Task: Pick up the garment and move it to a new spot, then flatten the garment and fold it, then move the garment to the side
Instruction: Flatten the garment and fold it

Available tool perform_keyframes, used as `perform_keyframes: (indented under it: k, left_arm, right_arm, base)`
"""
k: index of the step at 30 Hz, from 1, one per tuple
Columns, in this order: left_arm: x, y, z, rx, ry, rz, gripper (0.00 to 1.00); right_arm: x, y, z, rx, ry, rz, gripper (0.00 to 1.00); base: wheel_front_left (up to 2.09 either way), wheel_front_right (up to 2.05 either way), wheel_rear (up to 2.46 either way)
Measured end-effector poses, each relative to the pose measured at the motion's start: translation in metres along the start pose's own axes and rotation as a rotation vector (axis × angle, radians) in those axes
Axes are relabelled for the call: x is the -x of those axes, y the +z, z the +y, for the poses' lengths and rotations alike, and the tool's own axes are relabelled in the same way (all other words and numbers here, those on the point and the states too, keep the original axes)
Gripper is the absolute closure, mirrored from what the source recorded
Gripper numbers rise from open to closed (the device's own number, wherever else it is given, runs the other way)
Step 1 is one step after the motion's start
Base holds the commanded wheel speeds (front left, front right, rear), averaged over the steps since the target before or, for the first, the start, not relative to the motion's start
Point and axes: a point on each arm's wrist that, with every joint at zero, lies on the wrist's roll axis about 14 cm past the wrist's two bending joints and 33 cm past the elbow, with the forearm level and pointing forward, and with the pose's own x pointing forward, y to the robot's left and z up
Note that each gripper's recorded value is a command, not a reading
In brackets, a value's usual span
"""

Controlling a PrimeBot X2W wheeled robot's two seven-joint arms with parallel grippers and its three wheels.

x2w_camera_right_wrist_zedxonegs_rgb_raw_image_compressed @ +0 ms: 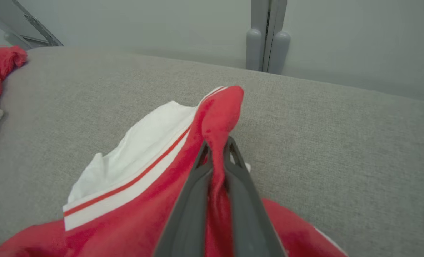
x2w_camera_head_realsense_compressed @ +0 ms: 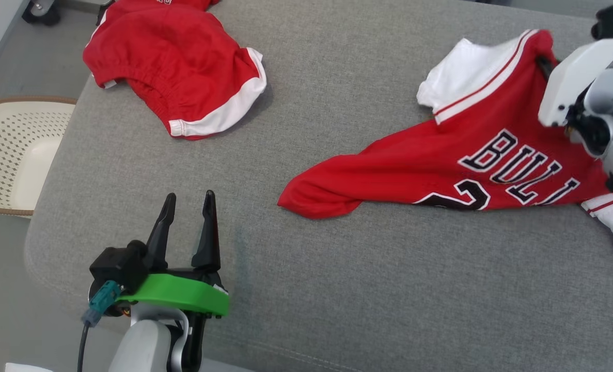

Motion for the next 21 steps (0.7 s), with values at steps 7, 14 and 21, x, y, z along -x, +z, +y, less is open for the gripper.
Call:
perform_keyframes:
  k: [7,14,21]
  left_arm:
    - [-0.008,-0.007,-0.003,0.0,-0.008,0.022,0.0]
    - [-0.009,-0.01,0.005,-0.012,0.02,0.033,0.0]
    - [-0.01,-0.006,-0.002,-0.016,-0.002,0.02,0.0]
  right_arm:
    - [-0.005,0.05,-0.048,-0.064,-0.108,-0.189,1.0]
    - [-0.01,0.049,-0.07,-0.065,-0.155,-0.239,0.86]
    - [0.014,0.035,-0.092,-0.021,-0.217,-0.259,0.0]
  base:
    - [0.0,0.0,0.0]
    - [0.0,0.0,0.0]
    - [0.0,0.0,0.0]
